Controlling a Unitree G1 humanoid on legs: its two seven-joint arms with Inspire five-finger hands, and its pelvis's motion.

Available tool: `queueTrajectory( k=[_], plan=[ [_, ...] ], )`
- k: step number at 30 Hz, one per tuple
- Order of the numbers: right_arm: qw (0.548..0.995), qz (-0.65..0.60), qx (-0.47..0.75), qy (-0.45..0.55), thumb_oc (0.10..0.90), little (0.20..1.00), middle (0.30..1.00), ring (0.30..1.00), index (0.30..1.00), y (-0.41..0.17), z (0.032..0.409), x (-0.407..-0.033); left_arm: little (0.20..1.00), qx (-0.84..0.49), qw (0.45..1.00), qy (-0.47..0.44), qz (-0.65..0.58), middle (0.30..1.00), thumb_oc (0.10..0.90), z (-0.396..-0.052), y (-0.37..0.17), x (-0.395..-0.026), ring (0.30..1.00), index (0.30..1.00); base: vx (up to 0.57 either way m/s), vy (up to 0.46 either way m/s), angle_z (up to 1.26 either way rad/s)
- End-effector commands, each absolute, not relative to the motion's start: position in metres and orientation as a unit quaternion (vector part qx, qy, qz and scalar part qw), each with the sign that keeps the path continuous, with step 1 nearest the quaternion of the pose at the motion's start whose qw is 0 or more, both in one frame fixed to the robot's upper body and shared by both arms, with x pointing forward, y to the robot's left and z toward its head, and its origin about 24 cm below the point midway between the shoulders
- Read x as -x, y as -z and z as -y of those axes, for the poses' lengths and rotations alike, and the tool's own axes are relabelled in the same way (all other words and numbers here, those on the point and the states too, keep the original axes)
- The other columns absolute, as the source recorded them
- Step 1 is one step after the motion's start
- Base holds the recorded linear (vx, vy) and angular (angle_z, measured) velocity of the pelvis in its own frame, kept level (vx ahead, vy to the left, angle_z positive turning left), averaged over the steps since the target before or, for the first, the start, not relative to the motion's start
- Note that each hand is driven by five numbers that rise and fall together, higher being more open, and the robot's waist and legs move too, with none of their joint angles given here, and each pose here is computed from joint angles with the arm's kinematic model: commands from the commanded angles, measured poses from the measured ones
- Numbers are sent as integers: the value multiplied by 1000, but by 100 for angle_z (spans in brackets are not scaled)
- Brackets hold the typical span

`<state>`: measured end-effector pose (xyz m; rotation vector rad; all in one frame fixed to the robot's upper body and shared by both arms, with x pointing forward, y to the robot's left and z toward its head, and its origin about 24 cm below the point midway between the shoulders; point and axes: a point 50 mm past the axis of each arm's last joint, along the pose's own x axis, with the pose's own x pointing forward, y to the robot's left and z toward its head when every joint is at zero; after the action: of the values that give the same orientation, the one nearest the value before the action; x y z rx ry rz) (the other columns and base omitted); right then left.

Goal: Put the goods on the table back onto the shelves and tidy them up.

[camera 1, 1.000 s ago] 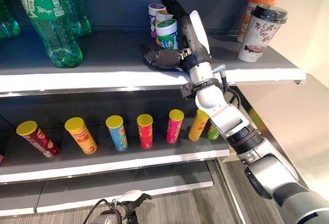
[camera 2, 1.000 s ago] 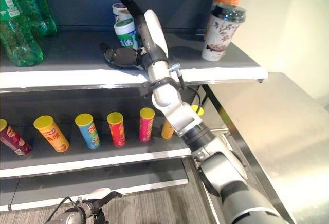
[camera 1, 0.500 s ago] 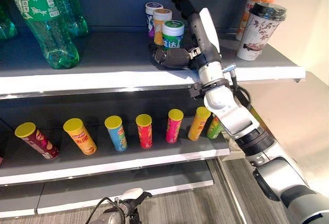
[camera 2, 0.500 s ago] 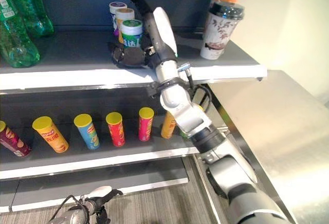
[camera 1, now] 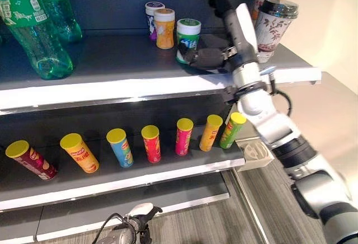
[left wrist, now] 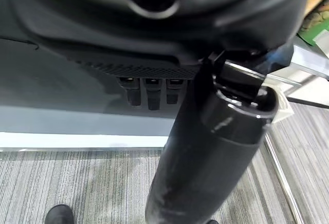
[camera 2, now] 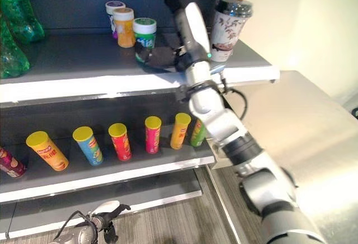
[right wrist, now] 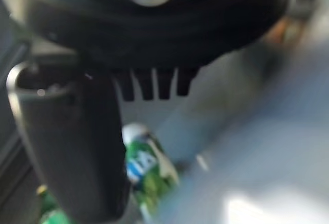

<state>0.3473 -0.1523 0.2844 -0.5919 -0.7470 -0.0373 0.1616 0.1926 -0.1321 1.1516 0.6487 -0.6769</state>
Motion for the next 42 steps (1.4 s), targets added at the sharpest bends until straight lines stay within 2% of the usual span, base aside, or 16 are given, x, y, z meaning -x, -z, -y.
queueTrajectory(
  k=[1,7,9,11,19,23,30,32,38,42],
  plan=[
    [812,548,200,13,800,900,900,900,900,-393,172,-290,900,-535,757,268,-262,900,800,-194,119,-194,900,900,5,30,-10],
    [828,493,232,-133,800,900,900,900,900,-382,213,-241,900,-508,759,247,-324,900,800,-208,131,-173,900,900,-8,7,-20],
    [831,485,238,-132,800,900,900,900,900,-382,221,-234,900,-503,760,245,-332,900,800,-209,133,-169,900,900,3,-9,-54],
    [838,477,248,-95,800,900,900,900,900,-387,250,-215,900,-488,758,246,-357,900,800,-209,140,-153,900,900,29,10,-39],
    [837,504,211,-16,800,900,900,900,900,-374,293,-178,900,-480,753,254,-371,900,800,-206,147,-137,900,900,4,10,-7],
    [835,506,217,-10,800,900,900,900,900,-361,292,-171,900,-489,753,257,-358,900,800,-203,145,-143,900,900,7,3,9],
    [827,524,187,79,800,900,900,900,900,-334,315,-145,900,-478,768,218,-366,900,800,-212,141,-149,900,900,4,-1,9],
    [836,504,184,117,800,900,900,900,900,-310,320,-135,900,-475,772,211,-366,900,800,-215,139,-150,900,900,-2,11,8],
    [865,456,165,129,800,900,900,900,900,-271,313,-140,900,-491,777,219,-329,900,800,-208,132,-166,900,900,1,35,-6],
    [868,450,165,126,800,900,900,900,900,-264,302,-151,900,-499,780,225,-304,900,800,-204,125,-178,900,900,-61,142,-7]
  ],
)
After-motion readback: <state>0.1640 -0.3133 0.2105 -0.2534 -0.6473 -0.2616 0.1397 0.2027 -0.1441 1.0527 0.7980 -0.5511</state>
